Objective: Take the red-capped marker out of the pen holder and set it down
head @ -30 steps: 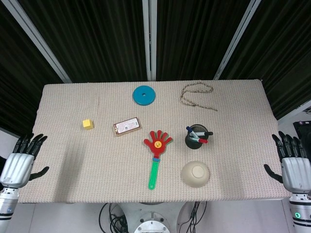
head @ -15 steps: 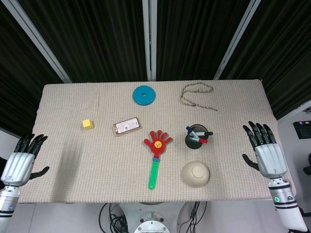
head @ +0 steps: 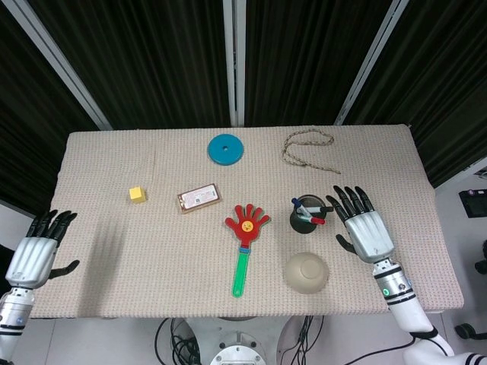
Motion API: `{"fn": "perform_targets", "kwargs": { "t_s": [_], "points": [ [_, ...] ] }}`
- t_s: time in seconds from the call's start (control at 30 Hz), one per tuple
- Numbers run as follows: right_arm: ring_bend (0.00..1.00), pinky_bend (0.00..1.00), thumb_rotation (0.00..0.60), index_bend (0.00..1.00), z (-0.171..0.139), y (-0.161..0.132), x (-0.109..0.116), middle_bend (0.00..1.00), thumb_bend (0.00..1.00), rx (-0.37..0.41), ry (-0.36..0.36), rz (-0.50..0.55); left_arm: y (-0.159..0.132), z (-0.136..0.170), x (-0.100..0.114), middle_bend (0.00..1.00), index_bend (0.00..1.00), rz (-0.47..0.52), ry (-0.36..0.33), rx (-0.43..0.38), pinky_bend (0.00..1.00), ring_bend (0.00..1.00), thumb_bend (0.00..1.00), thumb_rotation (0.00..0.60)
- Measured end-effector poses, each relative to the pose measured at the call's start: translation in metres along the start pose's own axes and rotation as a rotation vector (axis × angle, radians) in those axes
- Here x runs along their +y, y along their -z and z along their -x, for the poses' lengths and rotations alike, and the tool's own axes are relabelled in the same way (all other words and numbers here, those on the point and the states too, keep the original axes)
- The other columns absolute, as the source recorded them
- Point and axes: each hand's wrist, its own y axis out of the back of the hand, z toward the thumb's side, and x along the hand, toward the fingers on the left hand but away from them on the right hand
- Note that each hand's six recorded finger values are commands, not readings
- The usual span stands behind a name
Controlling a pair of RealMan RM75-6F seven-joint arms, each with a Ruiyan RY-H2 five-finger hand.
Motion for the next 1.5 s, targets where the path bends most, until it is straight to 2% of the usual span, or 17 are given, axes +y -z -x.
{"fn": "perform_targets", "kwargs": {
  "t_s": [0.23, 0.8, 1.5],
  "points": [
    [0.00, 0.00, 0.600, 0.21, 0.016, -0.011, -0.017, 0.00, 0.18, -0.008, -0.003, -0.018, 0.004, 0.001, -0.002, 0.07, 0.11, 0.005, 0.007, 0.010, 0.05, 0.02, 0.16, 0.600],
    [0.00, 0.00, 0.600, 0.41, 0.032, -0.021, -0.026, 0.00, 0.21, -0.006, 0.018, -0.008, 0.009, 0.001, -0.004, 0.07, 0.11, 0.007, 0.007, 0.030, 0.05, 0.02, 0.16, 0.600],
    [0.00, 0.00, 0.600, 0.53, 0.035, -0.022, -0.030, 0.00, 0.27, -0.004, 0.025, -0.002, 0.009, 0.002, -0.001, 0.07, 0.11, 0.006, 0.007, 0.033, 0.05, 0.02, 0.16, 0.600]
  ]
}}
